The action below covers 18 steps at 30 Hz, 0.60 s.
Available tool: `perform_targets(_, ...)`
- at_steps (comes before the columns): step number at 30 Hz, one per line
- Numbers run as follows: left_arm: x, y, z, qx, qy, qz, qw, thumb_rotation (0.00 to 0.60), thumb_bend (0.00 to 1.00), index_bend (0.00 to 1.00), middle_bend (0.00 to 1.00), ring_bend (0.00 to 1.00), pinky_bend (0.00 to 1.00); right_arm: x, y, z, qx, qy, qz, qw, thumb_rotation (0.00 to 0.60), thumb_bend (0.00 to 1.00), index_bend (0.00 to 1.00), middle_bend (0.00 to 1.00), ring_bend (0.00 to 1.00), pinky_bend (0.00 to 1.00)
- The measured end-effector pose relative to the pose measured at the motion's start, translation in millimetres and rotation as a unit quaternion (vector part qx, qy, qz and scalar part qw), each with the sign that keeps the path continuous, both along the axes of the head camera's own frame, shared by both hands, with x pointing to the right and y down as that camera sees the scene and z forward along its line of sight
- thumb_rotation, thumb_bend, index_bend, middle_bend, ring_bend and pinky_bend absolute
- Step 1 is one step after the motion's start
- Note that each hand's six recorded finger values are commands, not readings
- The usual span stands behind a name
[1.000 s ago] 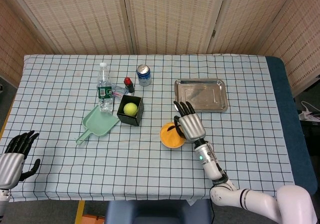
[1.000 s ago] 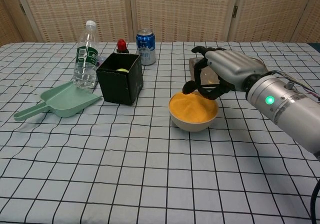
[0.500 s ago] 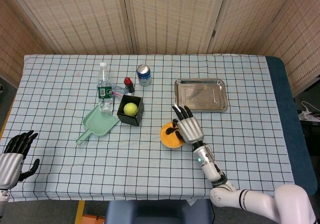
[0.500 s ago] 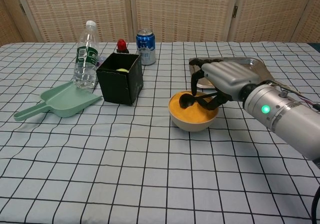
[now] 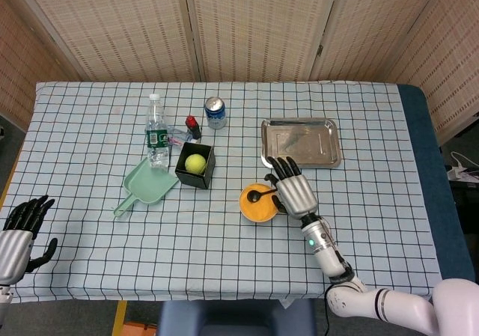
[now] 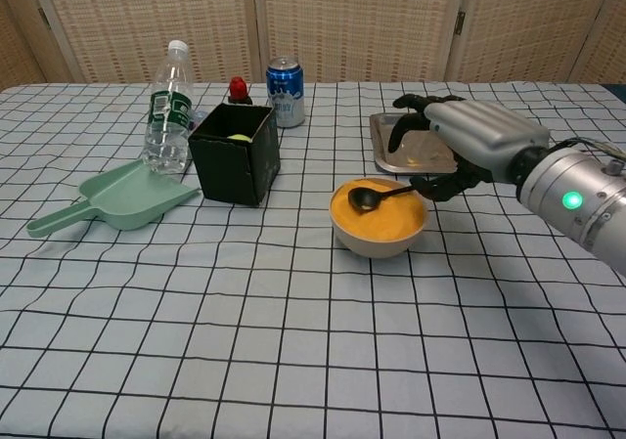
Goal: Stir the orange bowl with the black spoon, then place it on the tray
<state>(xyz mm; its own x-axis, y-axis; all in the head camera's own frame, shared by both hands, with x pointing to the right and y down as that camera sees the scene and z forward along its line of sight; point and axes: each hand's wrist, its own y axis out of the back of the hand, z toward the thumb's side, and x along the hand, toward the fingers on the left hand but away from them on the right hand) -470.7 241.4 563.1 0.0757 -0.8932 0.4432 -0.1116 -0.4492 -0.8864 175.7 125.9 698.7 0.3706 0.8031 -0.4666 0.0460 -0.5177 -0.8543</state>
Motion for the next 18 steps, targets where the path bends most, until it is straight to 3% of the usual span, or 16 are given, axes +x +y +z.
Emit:
perform_targets(9, 3.3, 0.7, 4.8, -0.007, -0.005, 0.005, 1.0000, 0.600, 0.45, 0.00, 0.00, 0.00, 0.08, 36.6, -6.7, -5.4, 0.003, 0.003, 0.025, 0.9997, 0.600, 0.37, 0.38, 0.00, 0.00, 0.00)
perform_targets(18, 2.9, 0.5, 7.6, -0.012, -0.008, 0.003, 0.9999, 0.600, 0.45, 0.00, 0.00, 0.00, 0.08, 59.9, 3.9, 14.4, 0.026, 0.020, 0.023, 0.9992, 0.600, 0.36, 0.42, 0.00, 0.00, 0.00)
